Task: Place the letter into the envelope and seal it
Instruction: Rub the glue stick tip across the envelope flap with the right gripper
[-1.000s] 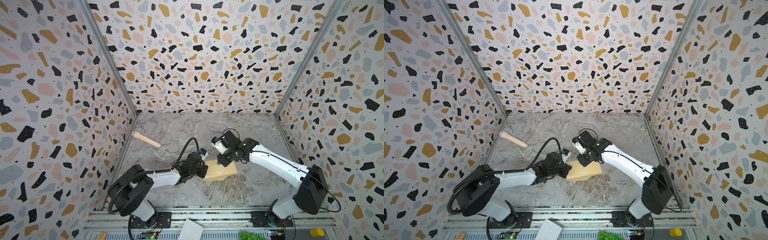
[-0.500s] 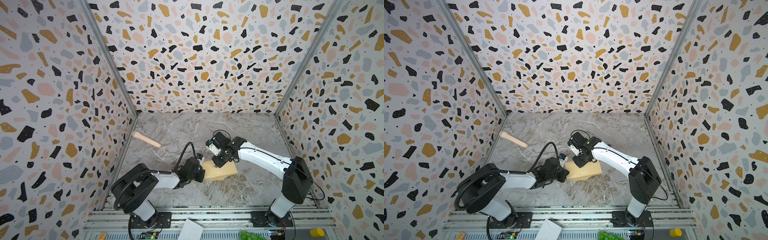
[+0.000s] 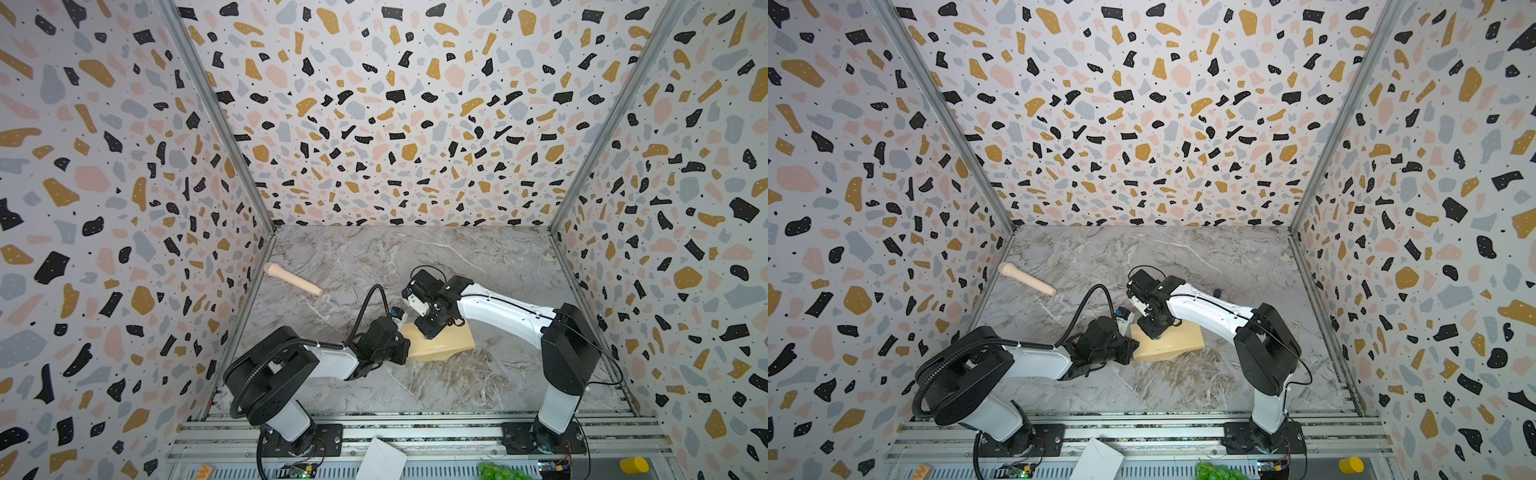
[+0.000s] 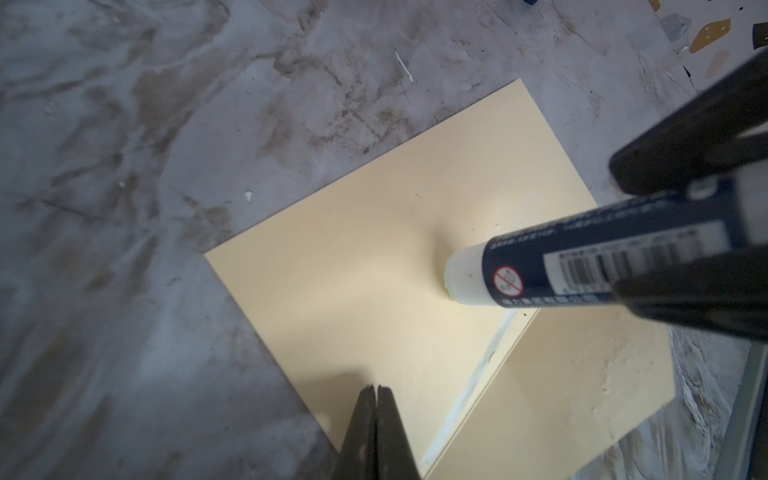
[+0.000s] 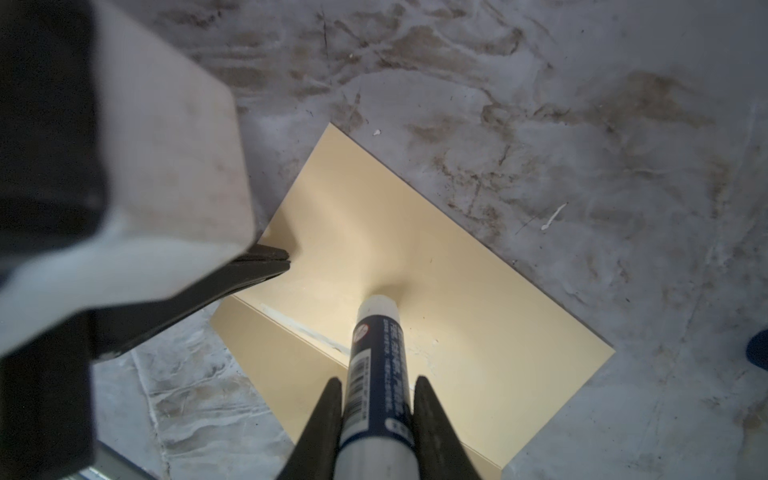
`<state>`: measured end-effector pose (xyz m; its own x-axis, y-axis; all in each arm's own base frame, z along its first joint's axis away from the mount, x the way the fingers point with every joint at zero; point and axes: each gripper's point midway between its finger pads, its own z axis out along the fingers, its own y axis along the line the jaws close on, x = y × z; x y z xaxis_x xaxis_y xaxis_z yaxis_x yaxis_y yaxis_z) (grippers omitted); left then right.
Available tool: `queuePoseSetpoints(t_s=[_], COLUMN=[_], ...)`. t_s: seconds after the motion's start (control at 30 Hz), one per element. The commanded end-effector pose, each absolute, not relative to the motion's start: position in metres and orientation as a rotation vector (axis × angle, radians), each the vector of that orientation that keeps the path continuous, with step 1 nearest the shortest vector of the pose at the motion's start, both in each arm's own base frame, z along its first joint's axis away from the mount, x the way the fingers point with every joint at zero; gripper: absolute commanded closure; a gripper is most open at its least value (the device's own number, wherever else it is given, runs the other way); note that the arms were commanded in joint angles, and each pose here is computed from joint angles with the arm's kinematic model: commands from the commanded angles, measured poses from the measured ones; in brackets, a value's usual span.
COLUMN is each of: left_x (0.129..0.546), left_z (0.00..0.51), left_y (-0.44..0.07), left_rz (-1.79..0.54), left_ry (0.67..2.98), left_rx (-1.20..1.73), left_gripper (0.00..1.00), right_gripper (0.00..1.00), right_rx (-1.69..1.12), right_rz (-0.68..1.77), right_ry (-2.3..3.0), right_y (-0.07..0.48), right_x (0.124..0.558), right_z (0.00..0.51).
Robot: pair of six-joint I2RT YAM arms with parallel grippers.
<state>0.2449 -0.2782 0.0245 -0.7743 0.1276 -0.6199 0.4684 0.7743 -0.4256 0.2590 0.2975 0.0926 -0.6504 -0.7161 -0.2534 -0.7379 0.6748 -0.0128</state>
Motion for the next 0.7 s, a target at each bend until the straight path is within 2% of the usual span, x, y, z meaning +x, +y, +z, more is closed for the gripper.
queuePoseSetpoints(t_s=[0.0, 0.67], left_x=[0.25, 0.251], left_z=[0.023, 0.014], left_y=[-0.276, -0.273], left_rz=[-0.774, -0.739], left_ry=[2.367, 2.393], left_rx=[0.42, 0.412], left_gripper=[1.0, 1.0], right_gripper=[1.0, 1.0], right_rx=[-1.155, -1.173], right_rz=[0.112, 0.017], right_ry=[2.639, 2.673], right_y=[0.299, 0.286], right_x=[0.262, 0.259], right_z=[0.105, 0.092])
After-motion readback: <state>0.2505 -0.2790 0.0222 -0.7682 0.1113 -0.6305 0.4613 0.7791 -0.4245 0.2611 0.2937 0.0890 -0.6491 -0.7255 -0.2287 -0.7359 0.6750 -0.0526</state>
